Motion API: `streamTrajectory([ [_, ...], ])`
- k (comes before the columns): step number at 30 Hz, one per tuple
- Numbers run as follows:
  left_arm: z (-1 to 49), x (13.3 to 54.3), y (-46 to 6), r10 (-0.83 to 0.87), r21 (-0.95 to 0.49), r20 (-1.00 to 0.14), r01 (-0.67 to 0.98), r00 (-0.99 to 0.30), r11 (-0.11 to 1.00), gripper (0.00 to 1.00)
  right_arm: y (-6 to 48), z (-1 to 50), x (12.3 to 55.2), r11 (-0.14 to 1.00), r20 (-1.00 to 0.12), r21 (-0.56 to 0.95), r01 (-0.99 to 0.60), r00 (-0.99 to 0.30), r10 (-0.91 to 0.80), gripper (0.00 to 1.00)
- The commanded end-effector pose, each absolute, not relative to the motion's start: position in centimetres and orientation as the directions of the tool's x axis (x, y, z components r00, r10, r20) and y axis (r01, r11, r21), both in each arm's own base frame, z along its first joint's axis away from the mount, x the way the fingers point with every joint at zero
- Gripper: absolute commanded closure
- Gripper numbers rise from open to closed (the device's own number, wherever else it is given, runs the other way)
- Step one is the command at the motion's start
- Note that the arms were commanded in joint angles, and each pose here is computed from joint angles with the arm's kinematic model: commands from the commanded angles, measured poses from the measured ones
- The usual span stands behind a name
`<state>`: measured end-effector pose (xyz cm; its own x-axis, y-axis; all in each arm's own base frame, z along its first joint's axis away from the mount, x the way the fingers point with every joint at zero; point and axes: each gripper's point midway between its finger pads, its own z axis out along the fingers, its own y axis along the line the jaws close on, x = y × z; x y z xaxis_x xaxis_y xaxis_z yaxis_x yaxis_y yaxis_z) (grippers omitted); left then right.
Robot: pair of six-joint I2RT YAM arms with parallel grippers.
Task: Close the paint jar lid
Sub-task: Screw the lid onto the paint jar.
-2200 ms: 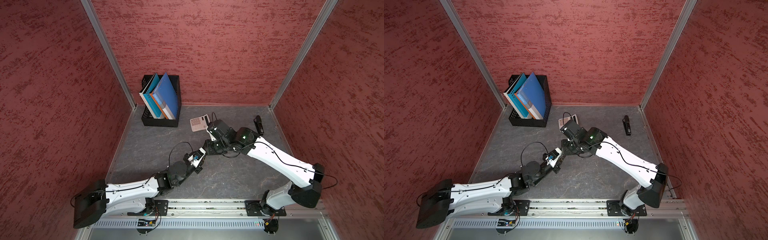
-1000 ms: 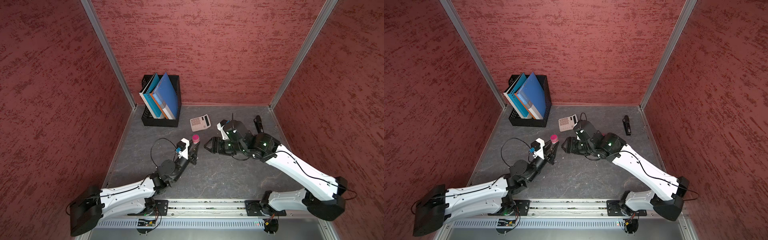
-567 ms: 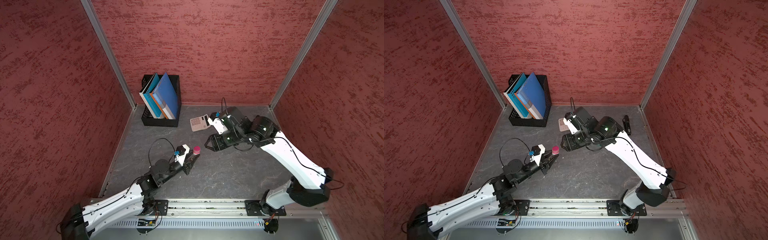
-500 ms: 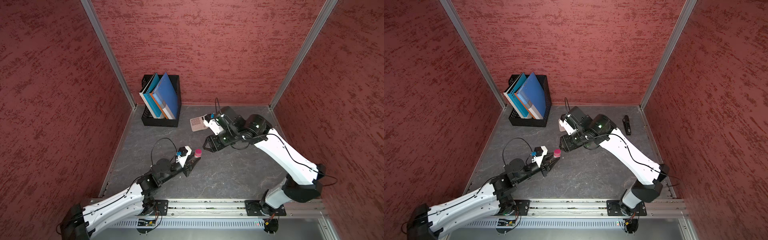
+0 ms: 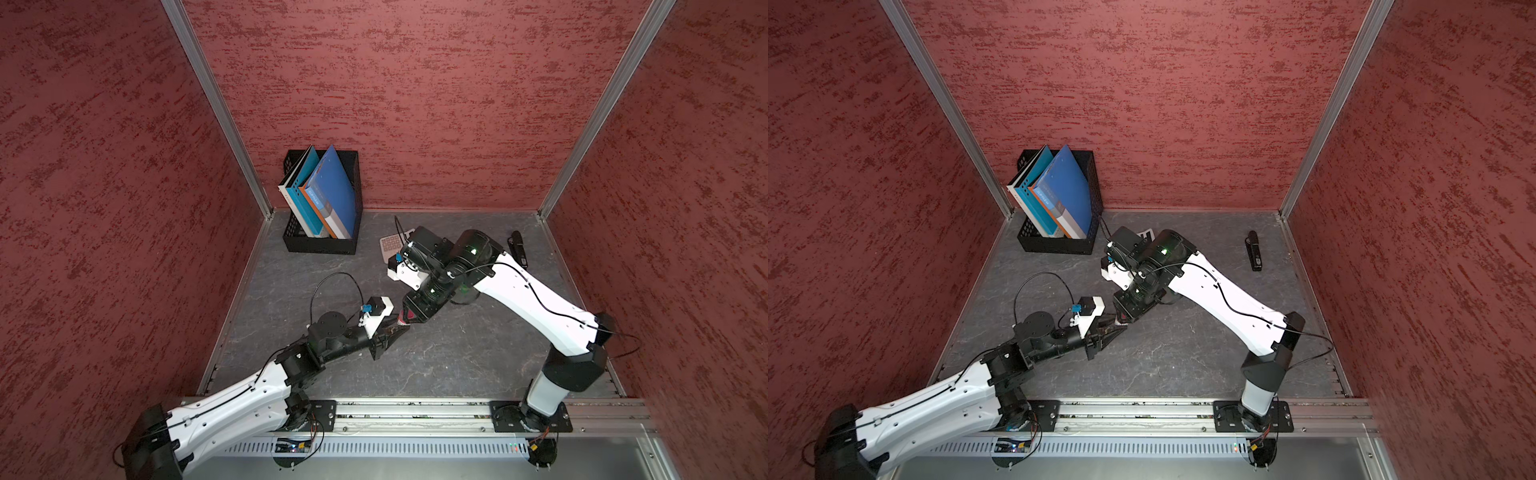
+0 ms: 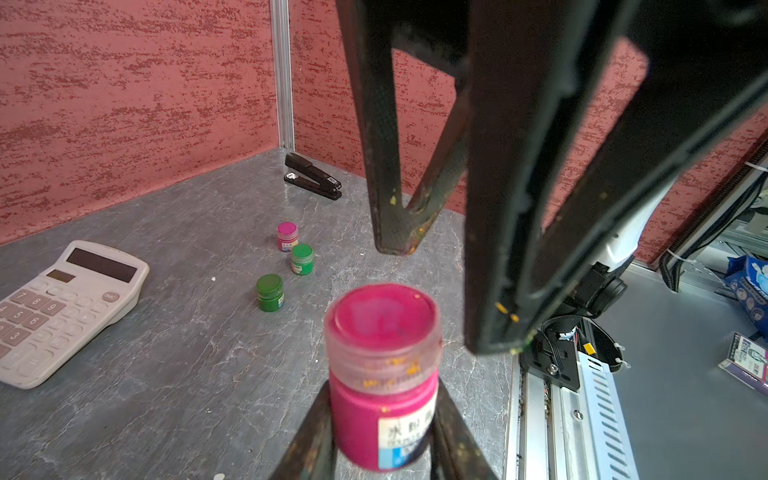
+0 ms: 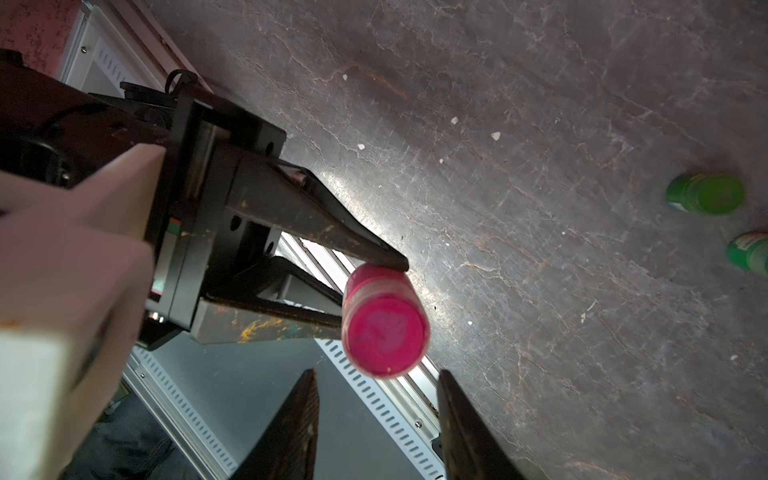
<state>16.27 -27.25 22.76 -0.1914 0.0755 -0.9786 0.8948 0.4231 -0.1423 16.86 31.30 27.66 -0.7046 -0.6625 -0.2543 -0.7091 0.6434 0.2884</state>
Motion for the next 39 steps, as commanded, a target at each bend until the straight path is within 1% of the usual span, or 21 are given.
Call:
streamTrajectory([
  [1, 24.6, 16.0, -27.4, 0.041, -0.13, -0.986, 0.907, -0.16, 0.402, 0.79, 31.6, 27.8, 16.6, 0.624, -0.249, 0.302, -0.721, -0.691, -0.678, 0.57],
  [12, 25.3, 15.4, -27.6, 0.043, -0.105, -0.99, 0.915, -0.132, 0.39, 0.78, 32.6, 27.2, 16.9, 0.616, -0.237, 0.33, -0.715, -0.695, -0.679, 0.57],
  [21, 24.6, 15.2, -27.7, 0.058, -0.107, -0.988, 0.914, -0.141, 0.392, 0.79, 32.5, 27.8, 17.0, 0.619, -0.235, 0.341, -0.708, -0.702, -0.672, 0.57],
  [29, 25.0, 15.2, -27.7, 0.049, -0.101, -0.99, 0.912, -0.132, 0.398, 0.79, 32.0, 27.3, 16.5, 0.622, -0.197, 0.348, -0.702, -0.703, -0.683, 0.57],
  [39, 25.1, 15.3, -27.6, 0.049, -0.095, -0.991, 0.909, -0.126, 0.407, 0.78, 32.0, 26.8, 16.2, 0.626, -0.181, 0.36, -0.692, -0.71, -0.681, 0.6],
])
